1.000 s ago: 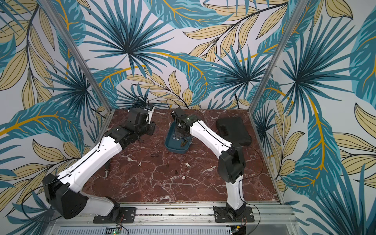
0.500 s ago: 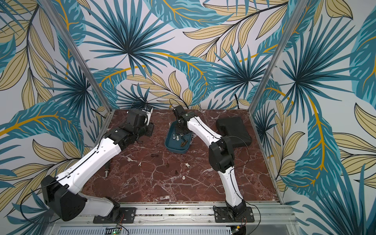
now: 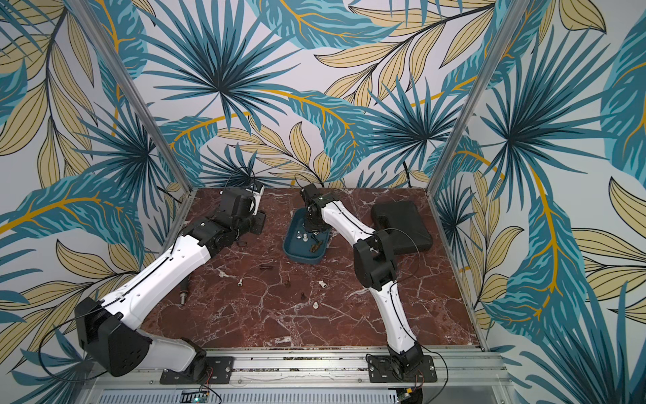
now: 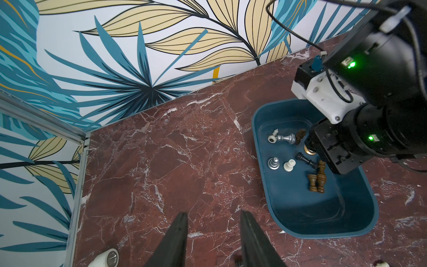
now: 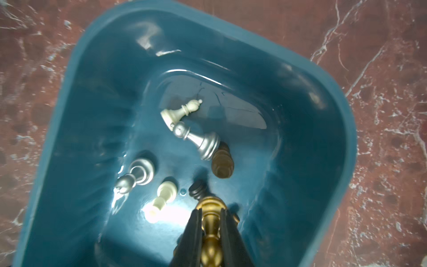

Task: Put the chess pieces into the storage box
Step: Place the chess piece in the storage box, then pick up the chess piece at the center of the board.

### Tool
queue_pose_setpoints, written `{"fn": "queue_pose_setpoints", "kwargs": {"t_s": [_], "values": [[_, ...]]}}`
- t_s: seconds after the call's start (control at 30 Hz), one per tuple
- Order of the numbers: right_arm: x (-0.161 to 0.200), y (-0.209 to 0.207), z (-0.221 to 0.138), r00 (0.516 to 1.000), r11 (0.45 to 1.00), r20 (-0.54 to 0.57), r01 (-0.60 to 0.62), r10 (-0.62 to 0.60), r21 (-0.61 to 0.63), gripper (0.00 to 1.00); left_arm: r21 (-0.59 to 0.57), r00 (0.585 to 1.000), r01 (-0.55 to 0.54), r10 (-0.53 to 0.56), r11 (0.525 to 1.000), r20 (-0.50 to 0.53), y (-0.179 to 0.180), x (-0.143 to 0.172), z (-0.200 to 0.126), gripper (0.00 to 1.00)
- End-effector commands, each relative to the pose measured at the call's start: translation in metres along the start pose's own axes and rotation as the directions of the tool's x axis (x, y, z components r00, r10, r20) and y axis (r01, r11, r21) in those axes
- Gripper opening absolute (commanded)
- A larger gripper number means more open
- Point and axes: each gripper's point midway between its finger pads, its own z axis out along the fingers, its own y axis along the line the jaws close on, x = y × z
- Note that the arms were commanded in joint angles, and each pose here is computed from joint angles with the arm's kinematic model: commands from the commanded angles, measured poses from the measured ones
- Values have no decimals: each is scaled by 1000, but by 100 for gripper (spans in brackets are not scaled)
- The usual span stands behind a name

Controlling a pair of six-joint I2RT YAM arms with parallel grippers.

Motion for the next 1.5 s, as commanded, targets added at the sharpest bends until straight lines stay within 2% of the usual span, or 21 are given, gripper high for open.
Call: {"fn": "queue_pose_setpoints", "kwargs": {"t_s": [0.0,0.1,0.2,0.43,0.57,0.73,0.9,1.0,1.07,1.13,1.23,1.47], "values": [[5,-10,13,1000,998,-19,15,-14,58,15,6,1000,6,-6,1000,2,0,-3,4,41],[5,-12,17,1000,997,-19,20,-18,75,17,6,1000,6,-6,1000,-4,-1,-2,5,41],[6,-14,21,999,996,-23,26,-24,88,25,7,1000,1,-1,1000,-13,-2,0,8,41],[10,-13,22,999,997,-36,19,-17,77,28,16,999,4,-3,1000,-39,-5,5,14,41],[2,-12,1,1000,998,1,0,0,60,29,31,999,11,-10,999,-38,-7,4,10,41],[-15,-12,-47,996,999,89,-23,19,40,32,97,996,16,-8,995,-84,-20,16,12,41],[-23,-20,-97,978,998,206,-51,44,30,36,156,980,-8,38,988,-193,-47,54,17,40],[-18,-25,-111,966,997,253,-68,60,24,37,217,968,-19,72,976,-240,-73,84,17,40],[-14,-28,-119,959,997,276,-77,70,15,37,261,959,15,60,965,-278,-89,103,17,40],[-11,-30,-122,953,996,291,-86,81,3,37,320,943,85,28,944,-332,-106,120,16,40],[-5,-31,-121,951,996,297,-92,90,-5,37,335,910,173,-21,926,-414,-120,144,18,39],[3,-32,-117,953,995,289,-95,93,-8,37,344,867,201,-3,917,-498,-137,182,26,36]]}}
